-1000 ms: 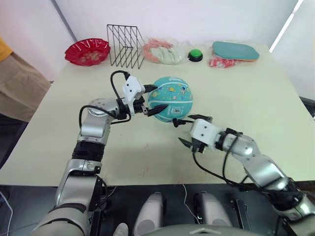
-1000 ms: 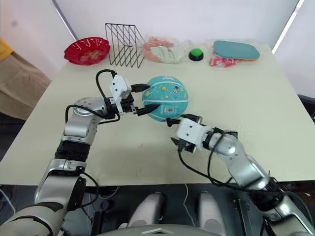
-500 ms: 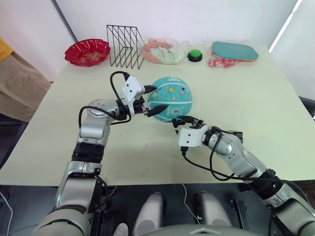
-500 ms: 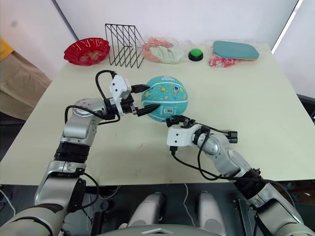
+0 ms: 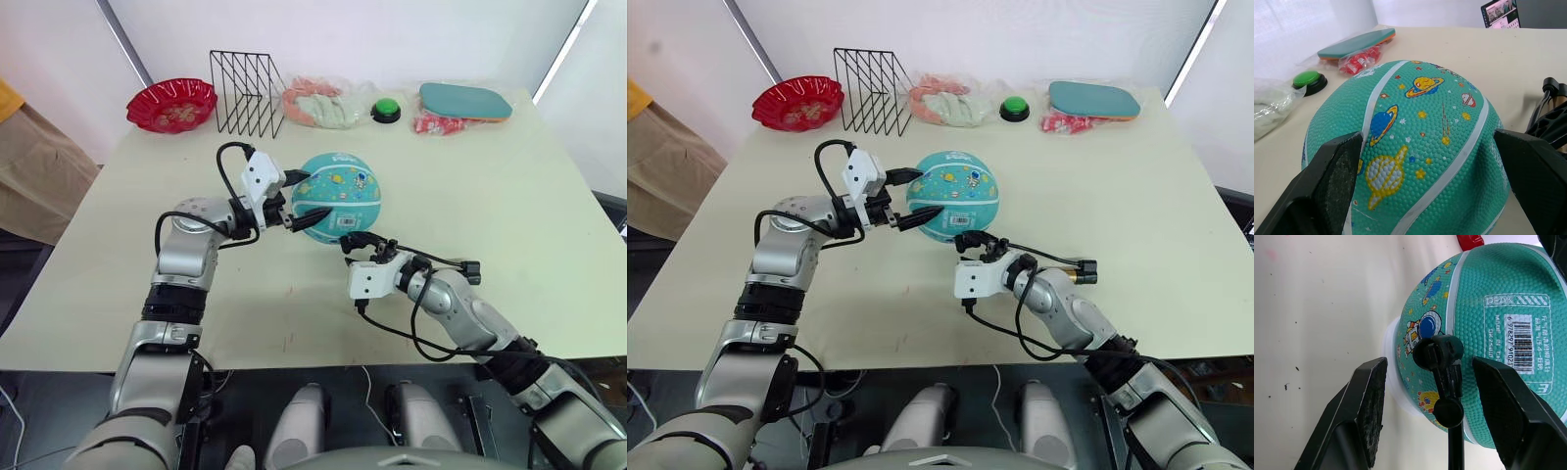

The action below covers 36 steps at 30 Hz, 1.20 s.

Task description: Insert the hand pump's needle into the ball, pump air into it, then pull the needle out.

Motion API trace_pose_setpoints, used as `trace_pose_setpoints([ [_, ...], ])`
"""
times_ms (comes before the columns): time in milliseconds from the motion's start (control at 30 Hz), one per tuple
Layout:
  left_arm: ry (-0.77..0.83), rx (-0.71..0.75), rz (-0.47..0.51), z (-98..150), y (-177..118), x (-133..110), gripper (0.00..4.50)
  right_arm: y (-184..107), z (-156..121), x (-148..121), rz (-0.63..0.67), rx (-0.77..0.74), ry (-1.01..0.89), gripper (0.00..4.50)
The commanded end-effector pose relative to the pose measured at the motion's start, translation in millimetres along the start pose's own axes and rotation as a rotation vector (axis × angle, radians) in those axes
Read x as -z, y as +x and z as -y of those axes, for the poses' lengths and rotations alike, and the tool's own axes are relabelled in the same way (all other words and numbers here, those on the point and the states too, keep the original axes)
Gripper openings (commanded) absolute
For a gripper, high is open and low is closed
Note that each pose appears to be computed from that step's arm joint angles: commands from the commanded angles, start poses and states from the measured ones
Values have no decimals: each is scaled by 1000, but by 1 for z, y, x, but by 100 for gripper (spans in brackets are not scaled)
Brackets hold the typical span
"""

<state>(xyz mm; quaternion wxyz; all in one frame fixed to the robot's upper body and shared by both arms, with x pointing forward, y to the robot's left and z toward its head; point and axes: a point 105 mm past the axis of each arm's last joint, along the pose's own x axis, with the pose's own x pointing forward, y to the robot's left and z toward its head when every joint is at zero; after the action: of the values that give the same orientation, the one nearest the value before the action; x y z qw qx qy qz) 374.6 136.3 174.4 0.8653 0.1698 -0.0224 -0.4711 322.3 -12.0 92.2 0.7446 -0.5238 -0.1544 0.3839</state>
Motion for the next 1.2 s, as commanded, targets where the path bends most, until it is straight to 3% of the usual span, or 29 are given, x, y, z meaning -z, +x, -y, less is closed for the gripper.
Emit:
trace_pose_setpoints([
  [33,-12,32,-12,7,3,4,450,2,21,-12,43,104,0,202],
  [133,-10,31,-13,7,2,4,450,3,22,-16,51,118,10,71],
  [167,-10,31,-13,7,2,4,450,3,22,-17,54,123,10,9],
  [567,-4,20,-14,5,0,1,450,-4,27,-20,70,143,28,5],
  [867,3,34,31,0,-11,-14,450,-14,52,-38,128,164,40,5],
  [1200,5,57,73,-5,-6,-32,450,-16,79,-37,164,145,180,5],
])
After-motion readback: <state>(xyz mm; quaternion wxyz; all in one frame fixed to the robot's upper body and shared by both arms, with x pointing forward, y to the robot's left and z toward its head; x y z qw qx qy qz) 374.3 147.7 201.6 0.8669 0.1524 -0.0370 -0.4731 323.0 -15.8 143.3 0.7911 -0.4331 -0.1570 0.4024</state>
